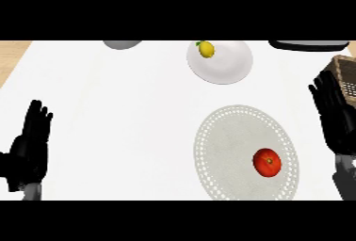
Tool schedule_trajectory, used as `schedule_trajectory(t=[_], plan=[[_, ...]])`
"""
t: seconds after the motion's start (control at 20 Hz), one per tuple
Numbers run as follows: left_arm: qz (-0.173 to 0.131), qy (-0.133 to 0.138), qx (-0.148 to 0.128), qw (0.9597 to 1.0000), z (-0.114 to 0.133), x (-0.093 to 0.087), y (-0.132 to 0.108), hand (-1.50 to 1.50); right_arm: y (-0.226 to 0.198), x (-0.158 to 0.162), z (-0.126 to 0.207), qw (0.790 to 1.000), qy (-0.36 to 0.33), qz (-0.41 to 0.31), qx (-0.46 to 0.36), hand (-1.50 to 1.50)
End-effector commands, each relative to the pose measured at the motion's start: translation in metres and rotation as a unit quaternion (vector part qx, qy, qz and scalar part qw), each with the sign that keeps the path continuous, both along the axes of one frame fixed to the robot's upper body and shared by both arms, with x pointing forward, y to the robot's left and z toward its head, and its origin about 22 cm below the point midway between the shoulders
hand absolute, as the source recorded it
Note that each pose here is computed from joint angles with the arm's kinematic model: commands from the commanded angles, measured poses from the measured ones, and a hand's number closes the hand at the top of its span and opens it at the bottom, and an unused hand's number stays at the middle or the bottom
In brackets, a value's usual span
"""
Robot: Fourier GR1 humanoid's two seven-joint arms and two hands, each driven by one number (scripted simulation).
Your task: Pick the tomato from the placemat and place it in the basket
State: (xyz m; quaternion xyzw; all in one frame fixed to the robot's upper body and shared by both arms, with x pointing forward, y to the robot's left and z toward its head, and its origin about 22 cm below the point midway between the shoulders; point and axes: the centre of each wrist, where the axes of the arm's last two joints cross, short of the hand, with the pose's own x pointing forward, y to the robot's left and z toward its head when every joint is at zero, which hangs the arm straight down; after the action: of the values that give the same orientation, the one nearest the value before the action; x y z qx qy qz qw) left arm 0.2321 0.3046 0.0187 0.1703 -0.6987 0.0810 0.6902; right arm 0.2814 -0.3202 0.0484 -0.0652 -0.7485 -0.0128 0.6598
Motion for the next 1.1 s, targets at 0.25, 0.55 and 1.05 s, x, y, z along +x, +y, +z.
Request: schedule_trajectory(t=[0.25,0.55,1.05], plan=[[-0.235,-0.060,0.102,0.9648,0.044,0.030,-0.034,0.00,0.034,0.026,0.031,0.940,-0.025,0.338,-0.048,1.50],[-0.268,-0.023,0.078,0.9599,0.036,0.034,-0.047,0.00,0.122,-0.039,-0.016,0.856,-0.153,0.490,-0.057,-1.50],[-0.262,-0.027,0.082,0.9612,0.040,0.039,-0.028,0.00,0.077,-0.038,0.074,0.887,-0.184,0.244,-0.347,-1.50]])
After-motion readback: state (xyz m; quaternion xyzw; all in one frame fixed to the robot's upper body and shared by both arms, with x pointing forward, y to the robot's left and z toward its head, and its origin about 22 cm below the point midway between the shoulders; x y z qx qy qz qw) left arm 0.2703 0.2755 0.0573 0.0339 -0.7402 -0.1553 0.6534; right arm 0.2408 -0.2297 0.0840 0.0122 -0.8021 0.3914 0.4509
